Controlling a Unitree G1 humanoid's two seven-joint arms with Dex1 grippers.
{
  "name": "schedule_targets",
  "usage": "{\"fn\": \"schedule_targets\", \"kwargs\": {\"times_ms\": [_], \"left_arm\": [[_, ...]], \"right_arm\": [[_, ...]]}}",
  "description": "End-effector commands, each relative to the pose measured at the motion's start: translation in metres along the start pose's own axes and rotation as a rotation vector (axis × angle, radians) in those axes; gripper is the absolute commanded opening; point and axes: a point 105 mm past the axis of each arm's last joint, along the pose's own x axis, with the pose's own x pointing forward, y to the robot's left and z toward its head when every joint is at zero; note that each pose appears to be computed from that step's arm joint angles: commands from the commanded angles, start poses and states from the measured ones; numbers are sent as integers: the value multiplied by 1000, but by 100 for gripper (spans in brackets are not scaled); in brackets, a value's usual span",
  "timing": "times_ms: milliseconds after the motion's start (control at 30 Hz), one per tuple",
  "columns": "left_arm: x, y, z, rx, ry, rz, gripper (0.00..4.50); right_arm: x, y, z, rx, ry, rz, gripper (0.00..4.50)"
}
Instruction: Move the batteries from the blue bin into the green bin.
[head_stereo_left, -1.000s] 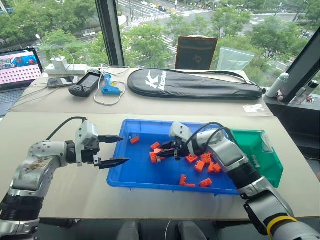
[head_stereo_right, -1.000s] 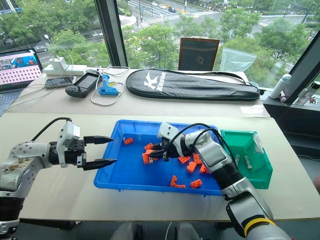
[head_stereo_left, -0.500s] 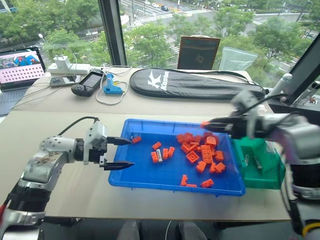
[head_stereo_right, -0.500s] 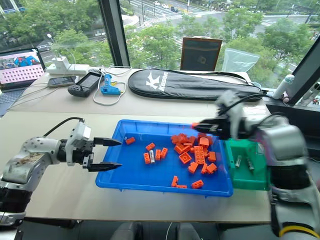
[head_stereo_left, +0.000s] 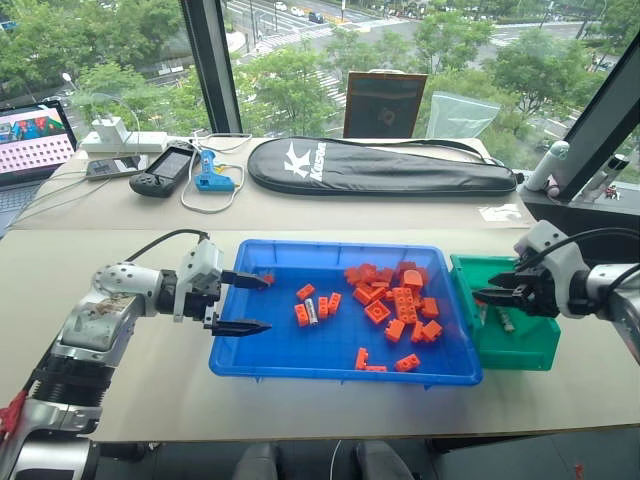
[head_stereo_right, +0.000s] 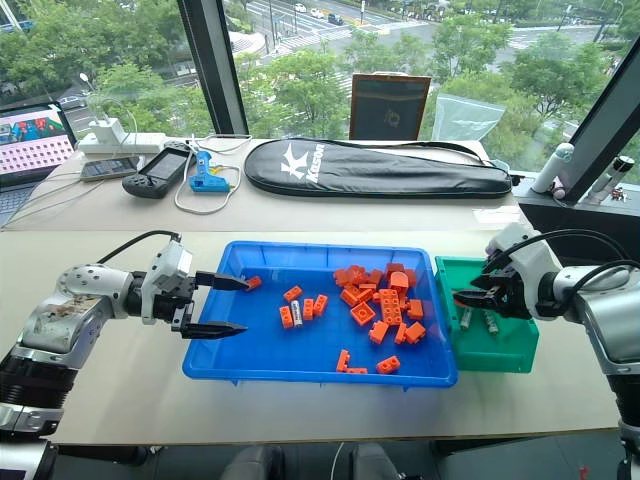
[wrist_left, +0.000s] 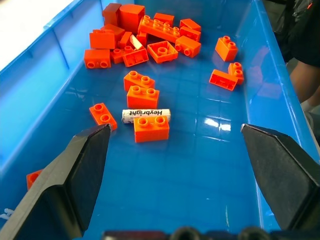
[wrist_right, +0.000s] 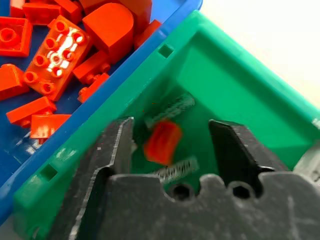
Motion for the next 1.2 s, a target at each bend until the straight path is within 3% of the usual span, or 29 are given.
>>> {"fn": "schedule_targets", "kwargs": {"times_ms": [33, 167, 300, 433, 567, 1200], "left_arm": [[-6, 3, 5, 38, -4, 31, 450], [-10, 3, 4, 37, 8, 55, 450], [-13, 3, 5, 39, 9, 73, 450], [-14, 4, 6, 46, 13, 85, 450], [-14, 6, 9, 54, 10, 103, 450], [-12, 7, 8, 69, 14, 134, 450]], "right_arm": [[-12, -10, 40, -120, -108, -72, 431], [0, 19, 86, -185, -257, 49, 447], [24, 60, 110, -262, -316, 213, 447], [53, 116, 116, -333, -327, 426, 447], [77, 151, 100, -397, -261, 553, 447], [129, 172, 93, -339, -252, 636, 447]]}}
